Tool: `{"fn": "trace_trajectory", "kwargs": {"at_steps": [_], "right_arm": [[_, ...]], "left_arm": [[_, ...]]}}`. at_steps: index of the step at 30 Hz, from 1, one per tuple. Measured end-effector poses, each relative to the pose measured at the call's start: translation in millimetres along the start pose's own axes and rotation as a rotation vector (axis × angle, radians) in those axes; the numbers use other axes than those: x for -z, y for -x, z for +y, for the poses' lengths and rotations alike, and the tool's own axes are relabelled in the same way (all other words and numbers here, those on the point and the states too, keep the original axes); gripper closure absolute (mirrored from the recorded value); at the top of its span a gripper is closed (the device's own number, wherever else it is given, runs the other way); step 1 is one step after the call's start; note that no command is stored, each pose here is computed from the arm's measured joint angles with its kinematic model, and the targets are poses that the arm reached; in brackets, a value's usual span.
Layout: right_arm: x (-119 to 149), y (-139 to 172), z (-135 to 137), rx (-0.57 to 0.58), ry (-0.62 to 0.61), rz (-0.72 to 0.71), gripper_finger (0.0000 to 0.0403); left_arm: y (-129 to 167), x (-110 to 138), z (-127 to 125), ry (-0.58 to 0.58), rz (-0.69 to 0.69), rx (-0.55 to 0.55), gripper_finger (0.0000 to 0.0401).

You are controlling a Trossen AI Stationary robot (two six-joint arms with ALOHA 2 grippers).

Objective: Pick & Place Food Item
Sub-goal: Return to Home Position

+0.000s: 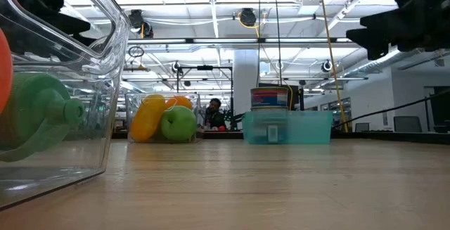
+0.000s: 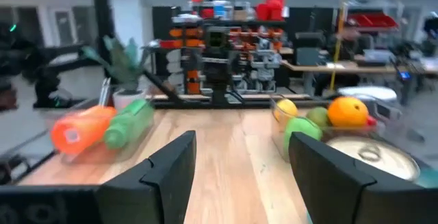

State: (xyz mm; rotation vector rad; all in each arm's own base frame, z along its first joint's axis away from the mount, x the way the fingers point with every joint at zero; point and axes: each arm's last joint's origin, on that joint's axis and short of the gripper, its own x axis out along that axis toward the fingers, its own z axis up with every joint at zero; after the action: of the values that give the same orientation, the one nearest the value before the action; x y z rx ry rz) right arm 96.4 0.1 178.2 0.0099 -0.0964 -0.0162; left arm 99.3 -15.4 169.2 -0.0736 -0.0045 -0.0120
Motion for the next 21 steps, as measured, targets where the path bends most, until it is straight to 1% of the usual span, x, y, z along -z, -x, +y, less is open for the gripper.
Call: {"fn": "trace_trajectory", "kwargs": {"at_steps": [2, 5, 8, 10, 14, 17, 21], "right_arm": [[1.0, 0.0, 2.1, -0.017, 0.044, 0.01, 0.0183], [1.6, 0.0, 2.9, -0.008, 0.064, 0.011, 0.0183], [-2.6, -0.1, 3.1, -0.01, 0.059, -0.042, 0.0183], [-5.8, 0.2, 3.1, -0.011, 0.051, -0.077, 0.0183], [-4.3, 0.0, 3.5, -0.025, 0.016, -0.061, 0.0183], [-2.5, 0.0, 4.6, -0.065, 0.018, -0.043, 0.0183], [2.1, -0.1, 4.6, -0.066, 0.097, 0.001, 0.0183]], "left_arm": [[0.0, 0.4, 0.1, 0.016, 0.004, -0.004, 0.0107], [0.0, 0.1, 0.7, 0.002, 0.0, -0.025, 0.0107], [0.0, 0.0, 1.0, -0.037, -0.002, -0.033, 0.0107], [0.0, 0.1, 1.0, -0.037, 0.0, -0.033, 0.0107], [0.0, 0.2, 1.0, -0.01, 0.001, -0.034, 0.0107], [0.0, 0.1, 1.0, -0.009, 0.001, -0.034, 0.0107], [0.0, -0.2, 1.0, -0.064, -0.002, -0.034, 0.0107]]}}
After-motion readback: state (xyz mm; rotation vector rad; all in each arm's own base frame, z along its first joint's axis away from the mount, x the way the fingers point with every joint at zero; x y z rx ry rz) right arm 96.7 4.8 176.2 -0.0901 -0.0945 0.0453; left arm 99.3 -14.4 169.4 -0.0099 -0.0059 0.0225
